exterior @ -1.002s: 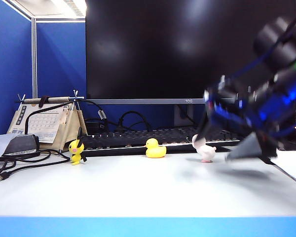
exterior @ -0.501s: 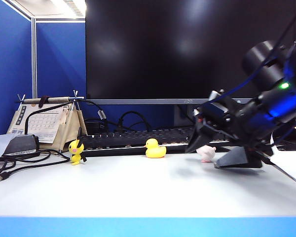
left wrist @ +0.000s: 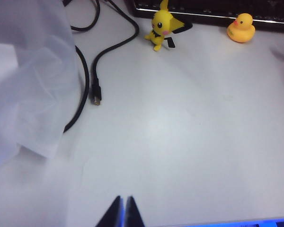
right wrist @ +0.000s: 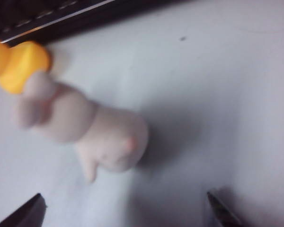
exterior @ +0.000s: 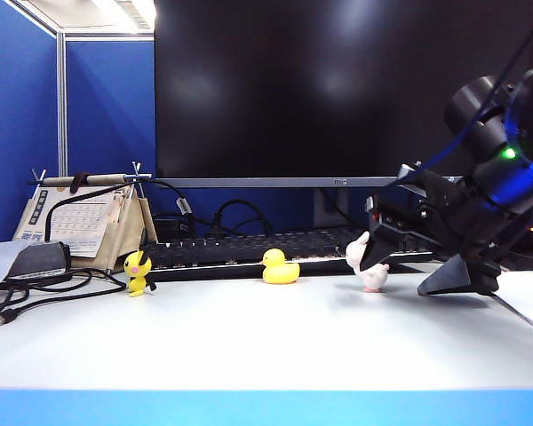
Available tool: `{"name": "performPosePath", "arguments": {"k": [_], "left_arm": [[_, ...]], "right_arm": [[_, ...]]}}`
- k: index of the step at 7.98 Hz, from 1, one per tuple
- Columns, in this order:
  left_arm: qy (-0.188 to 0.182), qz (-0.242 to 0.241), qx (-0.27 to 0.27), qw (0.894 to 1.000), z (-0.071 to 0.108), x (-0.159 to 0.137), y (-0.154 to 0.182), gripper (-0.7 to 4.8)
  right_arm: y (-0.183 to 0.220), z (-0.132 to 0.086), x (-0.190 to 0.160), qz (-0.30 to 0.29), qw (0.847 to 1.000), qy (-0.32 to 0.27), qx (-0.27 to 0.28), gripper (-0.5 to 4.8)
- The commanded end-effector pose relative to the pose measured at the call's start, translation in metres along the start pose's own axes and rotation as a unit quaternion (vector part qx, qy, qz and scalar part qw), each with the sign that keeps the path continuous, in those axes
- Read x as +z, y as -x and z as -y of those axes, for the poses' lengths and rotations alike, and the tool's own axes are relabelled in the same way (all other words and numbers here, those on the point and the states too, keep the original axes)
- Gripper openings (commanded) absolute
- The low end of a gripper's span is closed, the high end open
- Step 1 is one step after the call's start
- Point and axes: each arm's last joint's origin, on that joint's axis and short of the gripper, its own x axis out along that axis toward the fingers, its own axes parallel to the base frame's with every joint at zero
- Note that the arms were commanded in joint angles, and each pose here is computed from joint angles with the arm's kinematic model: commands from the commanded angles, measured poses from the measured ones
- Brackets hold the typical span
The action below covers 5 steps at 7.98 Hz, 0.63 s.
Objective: Pick up the doll with a different color than the other dolls and place it near you.
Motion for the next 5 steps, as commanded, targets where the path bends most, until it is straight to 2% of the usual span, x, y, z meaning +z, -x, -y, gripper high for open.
{"name": "performPosePath", "arguments": {"k": [1,5], "left_arm": [[0.0,0.001,-0.001,1.0,0.0,0.001,0.0,0.24],[0.0,0.001,-0.001,1.0,0.0,0.001,0.0,0.24]], "right_arm": [[-0.004,-0.008,0.019,-0.009,1.0,0.007,0.008,4.34],[-0.02,-0.012,0.033,-0.049,0.998,0.009,0.036,4.34]]}}
